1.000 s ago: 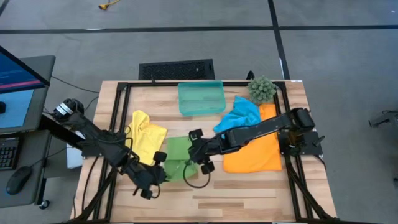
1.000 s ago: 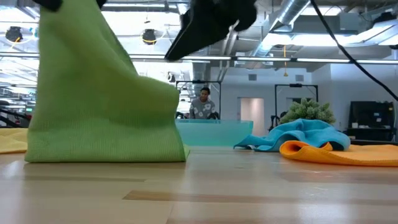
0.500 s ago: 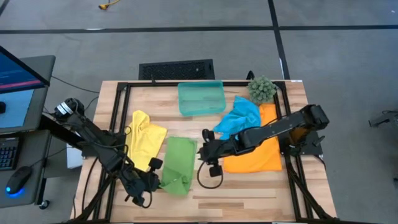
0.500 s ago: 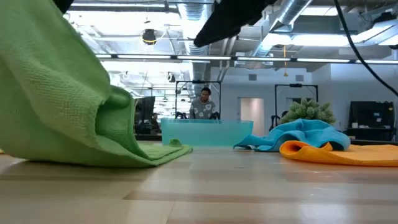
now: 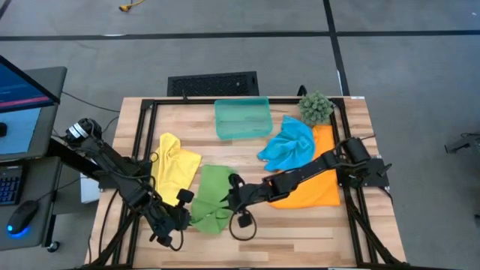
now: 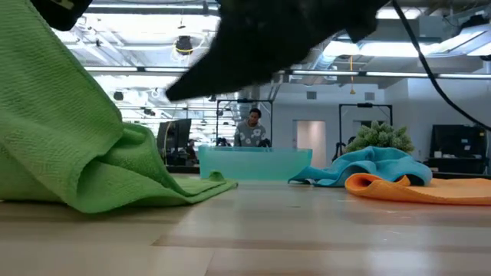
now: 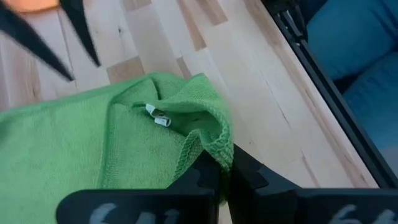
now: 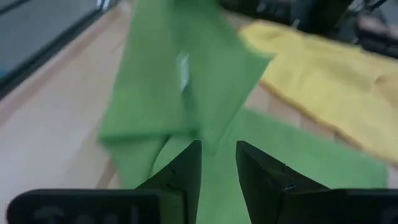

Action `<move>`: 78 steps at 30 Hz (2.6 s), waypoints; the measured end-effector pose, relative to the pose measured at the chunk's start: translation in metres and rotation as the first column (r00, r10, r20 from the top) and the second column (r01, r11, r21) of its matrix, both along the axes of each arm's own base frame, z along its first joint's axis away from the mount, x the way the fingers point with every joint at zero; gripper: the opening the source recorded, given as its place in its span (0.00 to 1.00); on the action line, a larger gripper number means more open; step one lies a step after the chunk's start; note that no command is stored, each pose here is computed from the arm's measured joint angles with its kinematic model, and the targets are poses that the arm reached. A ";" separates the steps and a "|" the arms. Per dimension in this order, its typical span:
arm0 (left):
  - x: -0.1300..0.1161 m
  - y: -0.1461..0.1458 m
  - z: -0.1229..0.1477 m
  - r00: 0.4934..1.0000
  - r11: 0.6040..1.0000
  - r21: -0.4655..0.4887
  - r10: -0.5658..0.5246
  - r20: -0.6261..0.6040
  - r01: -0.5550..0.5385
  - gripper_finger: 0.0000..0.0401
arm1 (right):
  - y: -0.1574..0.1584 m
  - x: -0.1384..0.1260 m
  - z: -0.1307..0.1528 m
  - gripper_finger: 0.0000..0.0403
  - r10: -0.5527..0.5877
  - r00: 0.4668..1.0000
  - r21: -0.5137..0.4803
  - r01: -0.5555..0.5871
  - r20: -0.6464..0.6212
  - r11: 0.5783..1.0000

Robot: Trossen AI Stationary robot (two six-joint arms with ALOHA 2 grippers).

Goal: Roll microfiber towels into tight, uniform cylinder then place into a basket
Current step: Roll the green microfiber cloth

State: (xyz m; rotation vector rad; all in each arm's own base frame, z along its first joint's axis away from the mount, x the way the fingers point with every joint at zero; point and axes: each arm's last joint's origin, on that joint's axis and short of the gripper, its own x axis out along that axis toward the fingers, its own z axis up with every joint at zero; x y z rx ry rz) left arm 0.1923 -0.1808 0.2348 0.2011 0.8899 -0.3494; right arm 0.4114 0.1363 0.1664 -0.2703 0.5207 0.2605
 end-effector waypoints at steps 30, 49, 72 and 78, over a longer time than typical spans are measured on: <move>0.001 -0.001 0.001 0.997 0.996 0.031 -0.080 0.018 0.079 0.00 | -0.042 0.020 0.011 0.56 -0.093 0.995 0.277 0.082 0.027 0.957; 0.003 -0.003 0.003 0.993 0.994 0.034 -0.102 0.055 0.100 0.00 | -0.030 0.019 0.013 0.48 -0.097 0.994 0.310 0.076 0.052 0.948; 0.002 -0.002 0.002 0.991 0.991 0.055 -0.122 0.052 0.119 0.00 | -0.028 0.040 -0.037 0.46 -0.047 0.998 0.416 0.060 -0.041 0.907; 0.002 -0.002 0.002 0.991 0.992 0.057 -0.120 0.054 0.117 0.00 | -0.028 0.040 -0.033 0.44 -0.049 0.997 0.427 0.066 -0.053 0.902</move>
